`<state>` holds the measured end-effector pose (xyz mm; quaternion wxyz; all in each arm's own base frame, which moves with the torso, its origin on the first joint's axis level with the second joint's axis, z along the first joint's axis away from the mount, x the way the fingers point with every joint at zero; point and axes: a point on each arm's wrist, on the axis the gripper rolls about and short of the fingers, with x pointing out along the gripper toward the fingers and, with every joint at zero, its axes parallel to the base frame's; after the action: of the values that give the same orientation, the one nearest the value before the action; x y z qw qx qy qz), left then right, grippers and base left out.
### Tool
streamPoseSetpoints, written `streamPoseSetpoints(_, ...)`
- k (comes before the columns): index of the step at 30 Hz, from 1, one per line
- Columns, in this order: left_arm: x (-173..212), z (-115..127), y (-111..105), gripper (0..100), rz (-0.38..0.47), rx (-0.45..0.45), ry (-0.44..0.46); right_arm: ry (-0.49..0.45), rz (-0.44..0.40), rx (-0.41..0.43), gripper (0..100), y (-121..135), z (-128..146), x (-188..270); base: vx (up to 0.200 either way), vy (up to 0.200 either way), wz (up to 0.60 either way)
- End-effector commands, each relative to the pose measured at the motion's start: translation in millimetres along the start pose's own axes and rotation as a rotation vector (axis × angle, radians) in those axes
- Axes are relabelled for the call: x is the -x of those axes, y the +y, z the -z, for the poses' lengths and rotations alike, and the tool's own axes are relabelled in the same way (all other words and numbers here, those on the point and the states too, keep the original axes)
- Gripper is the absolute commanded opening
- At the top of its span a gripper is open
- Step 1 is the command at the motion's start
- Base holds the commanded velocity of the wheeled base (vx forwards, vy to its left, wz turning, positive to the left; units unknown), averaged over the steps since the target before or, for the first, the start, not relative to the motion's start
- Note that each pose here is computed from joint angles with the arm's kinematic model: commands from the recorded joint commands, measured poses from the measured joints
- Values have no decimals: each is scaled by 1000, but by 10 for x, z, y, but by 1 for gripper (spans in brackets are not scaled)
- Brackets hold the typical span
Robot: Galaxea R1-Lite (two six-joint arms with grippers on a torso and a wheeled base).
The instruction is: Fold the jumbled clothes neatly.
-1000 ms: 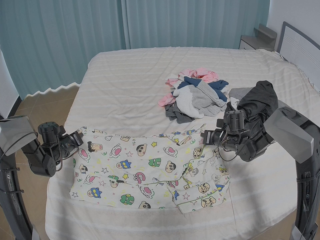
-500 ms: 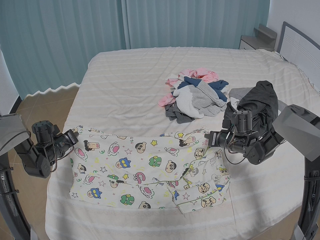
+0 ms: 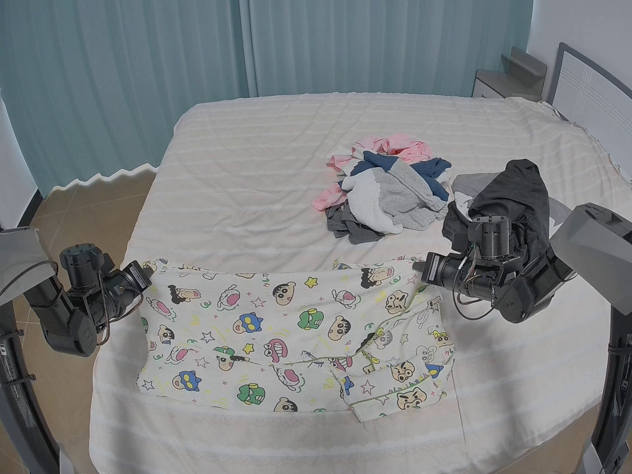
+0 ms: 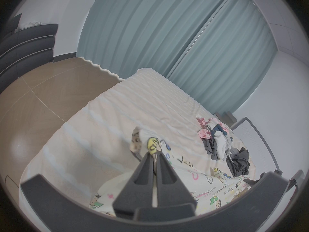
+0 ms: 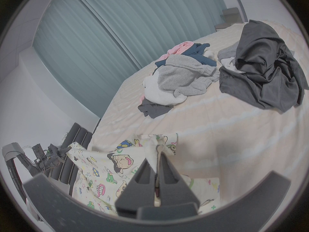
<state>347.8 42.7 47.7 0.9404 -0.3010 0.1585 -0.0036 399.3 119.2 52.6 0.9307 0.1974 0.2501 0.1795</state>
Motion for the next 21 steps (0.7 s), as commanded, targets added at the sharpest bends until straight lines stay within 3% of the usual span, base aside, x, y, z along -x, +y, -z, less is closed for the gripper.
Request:
streamPoseSetpoints(1,-7,9,12,0,-5,0,1,21,7,9,0,-23,85,-9,0,0,0)
streamPoseSetpoints(8,21,-41,39,0,-14,0,-16,100,15,134,0,-31,338,131,0,0,0)
streamPoseSetpoints(15,106,11,52,0,-23,6,-3,-27,-46,199,0,25,469,179,0,0,0)
streamPoseSetpoints(21,221,61,121,0,-14,1,-46,-9,-34,211,0,-24,616,330,0,0,0)
